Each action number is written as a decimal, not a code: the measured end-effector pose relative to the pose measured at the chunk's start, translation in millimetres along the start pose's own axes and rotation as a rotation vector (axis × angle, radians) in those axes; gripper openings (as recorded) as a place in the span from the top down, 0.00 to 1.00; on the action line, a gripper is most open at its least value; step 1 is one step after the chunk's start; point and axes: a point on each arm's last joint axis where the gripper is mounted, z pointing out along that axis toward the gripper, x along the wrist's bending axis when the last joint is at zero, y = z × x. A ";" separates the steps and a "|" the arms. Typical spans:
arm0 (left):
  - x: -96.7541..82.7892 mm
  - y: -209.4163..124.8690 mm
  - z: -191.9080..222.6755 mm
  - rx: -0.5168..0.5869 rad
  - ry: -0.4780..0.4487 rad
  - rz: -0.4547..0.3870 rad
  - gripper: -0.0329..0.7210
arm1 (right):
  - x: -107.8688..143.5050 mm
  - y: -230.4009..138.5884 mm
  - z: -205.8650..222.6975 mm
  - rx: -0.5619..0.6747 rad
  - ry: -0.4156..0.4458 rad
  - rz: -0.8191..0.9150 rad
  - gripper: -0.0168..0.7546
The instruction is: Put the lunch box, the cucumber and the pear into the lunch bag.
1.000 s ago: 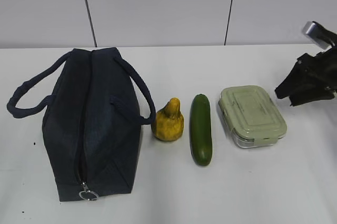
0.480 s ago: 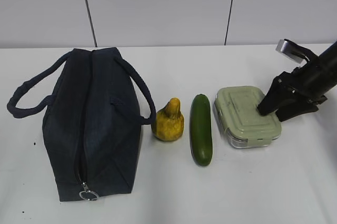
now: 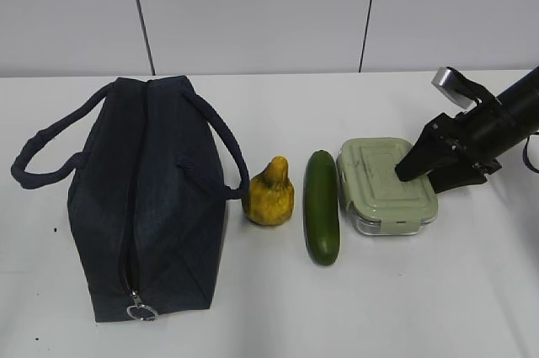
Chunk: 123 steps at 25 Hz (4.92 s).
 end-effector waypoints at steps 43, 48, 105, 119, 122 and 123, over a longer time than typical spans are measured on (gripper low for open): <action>-0.1 0.0 0.0 0.000 -0.001 0.000 0.38 | -2.5 1.4 12.6 -0.016 0.124 0.020 0.49; -0.1 0.0 0.0 0.000 -0.001 0.000 0.38 | -2.9 1.3 13.2 -0.015 0.127 0.021 0.49; -17.3 61.3 171.7 0.311 -0.449 -0.146 0.38 | 0.9 10.5 -6.1 -0.140 0.083 -0.002 0.50; -29.4 54.7 197.7 0.360 -0.532 -0.162 0.38 | 1.0 10.5 -6.1 -0.140 0.084 -0.002 0.50; -40.7 50.0 206.7 0.382 -0.536 -0.127 0.38 | 1.0 10.6 -6.1 -0.142 0.085 -0.001 0.50; -43.0 48.9 209.5 0.383 -0.528 -0.120 0.39 | 1.0 10.6 -6.1 -0.142 0.085 -0.001 0.50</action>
